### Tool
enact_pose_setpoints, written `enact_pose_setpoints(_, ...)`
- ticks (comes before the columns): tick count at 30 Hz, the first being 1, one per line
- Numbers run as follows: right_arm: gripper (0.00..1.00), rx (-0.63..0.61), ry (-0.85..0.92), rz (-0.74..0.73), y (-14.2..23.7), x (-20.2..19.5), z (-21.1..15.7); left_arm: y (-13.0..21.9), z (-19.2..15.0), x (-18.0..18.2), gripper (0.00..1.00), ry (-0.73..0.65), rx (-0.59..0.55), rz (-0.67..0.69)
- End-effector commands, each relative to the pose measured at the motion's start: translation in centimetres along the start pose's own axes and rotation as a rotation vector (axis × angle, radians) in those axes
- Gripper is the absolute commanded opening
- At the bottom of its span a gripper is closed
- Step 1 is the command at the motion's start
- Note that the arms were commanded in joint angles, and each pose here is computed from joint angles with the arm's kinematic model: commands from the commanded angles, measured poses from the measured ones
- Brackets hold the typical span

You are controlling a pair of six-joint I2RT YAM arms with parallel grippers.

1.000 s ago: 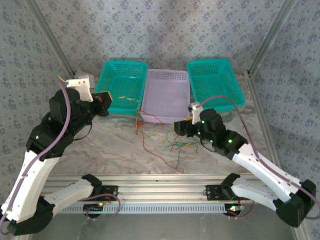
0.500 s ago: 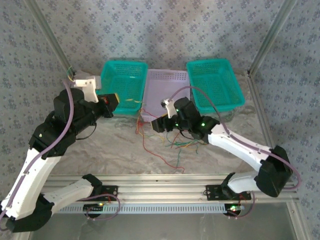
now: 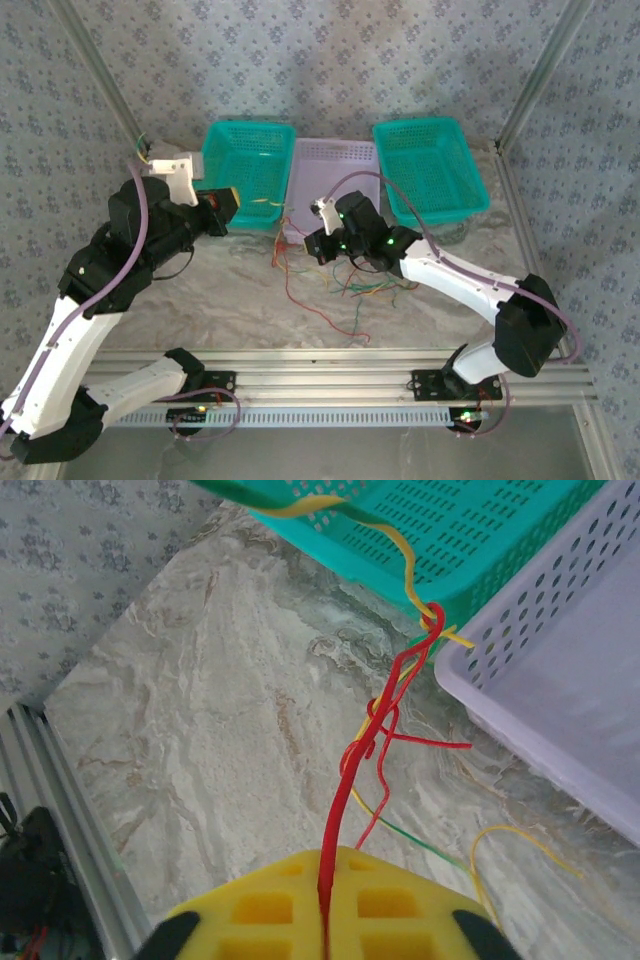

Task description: Untangle the cables

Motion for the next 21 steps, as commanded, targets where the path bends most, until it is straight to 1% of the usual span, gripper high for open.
enact_pose_setpoints(1,0.00,-0.022,-0.003,0.008,1.4,0.4,0.9,1.7,1.1,-0.1,0.00,-0.024,-0.045,0.008)
enact_pose_setpoints(6,0.00,-0.088,-0.015,-0.044,4.5,-0.4,0.4,3.5,1.5,0.8,0.00,-0.074,-0.068,0.080)
enact_pose_setpoints(12,0.00,-0.246,-0.116,-0.184,10.6,-4.0,0.4,5.5,1.4,2.2,0.00,-0.133,-0.081,0.179)
enact_pose_setpoints(16,0.00,-0.345,-0.185,-0.249,14.7,-5.8,0.3,6.4,1.3,2.8,0.00,-0.159,-0.082,0.225)
enact_pose_setpoints(21,0.00,-0.416,-0.233,-0.285,17.7,-6.8,-0.1,6.8,1.1,3.3,0.00,-0.183,-0.081,0.261)
Point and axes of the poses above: each hand's point on the last joint's axis, 136 mm out from that joint toward the fingers, its own y axis back along the fingers, its own x axis along the line the jaws close on, z = x × y, the point moved 6 cm from there along y, back along the fingers, and after that the axes turned 9 degrees about -y, right-handed, at the moved point
